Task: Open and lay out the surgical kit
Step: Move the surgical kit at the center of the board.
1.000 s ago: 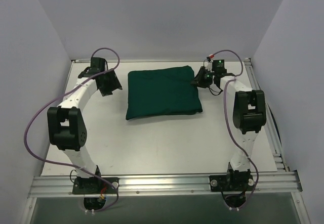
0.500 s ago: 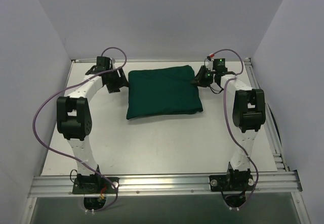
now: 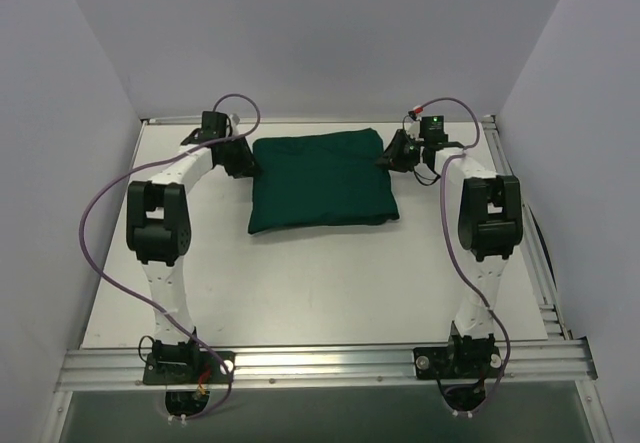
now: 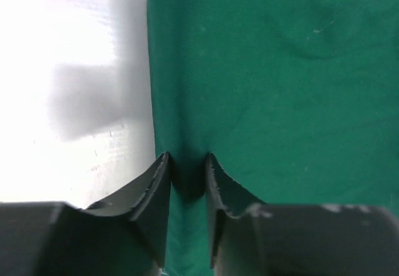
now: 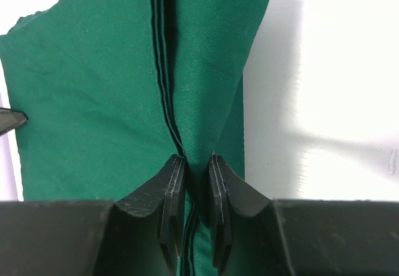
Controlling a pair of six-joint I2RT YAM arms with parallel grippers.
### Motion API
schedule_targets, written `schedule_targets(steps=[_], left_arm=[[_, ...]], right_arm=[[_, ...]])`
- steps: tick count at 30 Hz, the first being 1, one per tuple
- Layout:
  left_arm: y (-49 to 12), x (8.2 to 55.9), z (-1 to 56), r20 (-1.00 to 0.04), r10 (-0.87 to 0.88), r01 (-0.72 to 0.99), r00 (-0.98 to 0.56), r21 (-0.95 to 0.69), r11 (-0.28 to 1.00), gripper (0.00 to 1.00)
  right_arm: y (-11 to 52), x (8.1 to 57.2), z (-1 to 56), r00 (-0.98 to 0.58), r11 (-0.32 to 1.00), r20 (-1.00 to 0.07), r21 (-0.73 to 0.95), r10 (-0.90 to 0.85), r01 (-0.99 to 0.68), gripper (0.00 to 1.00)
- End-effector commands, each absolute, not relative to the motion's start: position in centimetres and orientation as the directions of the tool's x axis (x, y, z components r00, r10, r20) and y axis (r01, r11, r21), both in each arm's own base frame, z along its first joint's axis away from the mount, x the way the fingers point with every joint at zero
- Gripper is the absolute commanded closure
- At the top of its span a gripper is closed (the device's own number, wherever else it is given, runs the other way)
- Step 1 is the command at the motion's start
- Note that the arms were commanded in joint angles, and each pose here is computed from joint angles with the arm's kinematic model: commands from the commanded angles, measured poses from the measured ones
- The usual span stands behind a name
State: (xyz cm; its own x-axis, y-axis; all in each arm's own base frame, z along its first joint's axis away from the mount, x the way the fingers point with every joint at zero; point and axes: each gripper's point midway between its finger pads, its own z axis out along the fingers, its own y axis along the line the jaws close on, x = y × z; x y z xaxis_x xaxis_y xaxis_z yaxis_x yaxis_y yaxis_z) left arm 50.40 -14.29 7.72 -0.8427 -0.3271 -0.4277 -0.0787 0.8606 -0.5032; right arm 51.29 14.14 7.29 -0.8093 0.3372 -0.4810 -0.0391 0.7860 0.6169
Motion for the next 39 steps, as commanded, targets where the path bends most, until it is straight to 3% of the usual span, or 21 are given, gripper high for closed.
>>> schedule_targets(steps=[1,13,15,16,18,20,22,23,25,26,27,30,33,37,39], left_arm=[[-15.4,52.8,8.8,-0.470,-0.329,-0.024,-0.819,-0.545,0.838,0.72],[-16.0,54.5,7.8,-0.455,-0.340,-0.031,-0.823,-0.561,0.827,0.75],[-15.9,54.5,8.4,-0.462,-0.343,-0.032,-0.818,-0.560,0.828,0.70],[-15.4,54.5,8.4,-0.463,-0.349,-0.052,-0.815,-0.542,0.839,0.61],[-14.9,54.6,9.5,-0.481,-0.358,-0.060,-0.801,-0.529,0.846,0.50],[-13.9,54.7,10.9,-0.501,-0.368,-0.088,-0.783,-0.497,0.863,0.33],[-13.0,54.6,12.4,-0.519,-0.369,-0.111,-0.771,-0.461,0.880,0.13],[-11.9,54.7,13.4,-0.549,-0.373,-0.138,-0.748,-0.421,0.896,0.12],[-11.2,54.3,14.8,-0.583,-0.346,-0.135,-0.735,-0.375,0.917,0.11],[-10.8,54.1,16.4,-0.611,-0.338,-0.131,-0.716,-0.359,0.924,0.10],[-10.5,53.9,16.9,-0.626,-0.329,-0.136,-0.707,-0.336,0.932,0.09],[-11.0,52.4,18.7,-0.667,-0.267,-0.094,-0.695,-0.285,0.954,0.03],[-13.1,50.8,20.0,-0.697,-0.206,-0.036,-0.686,-0.251,0.967,0.04],[-18.8,49.1,22.2,-0.754,-0.077,0.174,-0.653,-0.247,0.953,0.02],[-22.7,47.8,23.2,-0.785,0.003,0.292,-0.620,-0.227,0.929,0.00]], right_arm=[[14.3,49.3,1.8,-0.870,0.815,-0.359,0.574,0.337,0.079,1.00],[14.3,53.0,1.9,-0.868,0.827,-0.376,0.558,0.325,0.068,1.00],[14.2,53.1,2.2,-0.865,0.825,-0.379,0.561,0.329,0.068,1.00],[14.3,53.1,2.3,-0.865,0.824,-0.380,0.563,0.329,0.066,1.00],[14.2,52.9,3.3,-0.859,0.826,-0.395,0.560,0.325,0.054,0.83],[13.9,52.3,3.8,-0.857,0.828,-0.401,0.558,0.324,0.052,0.62],[13.6,52.1,5.8,-0.840,0.834,-0.435,0.550,0.324,0.037,0.49],[13.4,51.8,6.1,-0.838,0.838,-0.438,0.545,0.326,0.040,0.35],[12.4,51.6,7.9,-0.822,0.860,-0.470,0.509,0.323,0.047,0.22],[12.0,51.4,8.4,-0.820,0.869,-0.476,0.492,0.317,0.051,0.07],[11.5,50.8,9.6,-0.815,0.880,-0.488,0.472,0.314,0.057,0.01],[9.5,49.4,10.7,-0.787,0.903,-0.515,0.412,0.339,0.119,0.00],[8.2,47.9,11.8,-0.767,0.896,-0.513,0.407,0.385,0.178,0.00],[7.3,44.8,11.6,-0.802,0.877,-0.436,0.431,0.409,0.213,0.00],[6.2,43.8,12.7,-0.782,0.883,-0.455,0.398,0.426,0.250,0.00]])
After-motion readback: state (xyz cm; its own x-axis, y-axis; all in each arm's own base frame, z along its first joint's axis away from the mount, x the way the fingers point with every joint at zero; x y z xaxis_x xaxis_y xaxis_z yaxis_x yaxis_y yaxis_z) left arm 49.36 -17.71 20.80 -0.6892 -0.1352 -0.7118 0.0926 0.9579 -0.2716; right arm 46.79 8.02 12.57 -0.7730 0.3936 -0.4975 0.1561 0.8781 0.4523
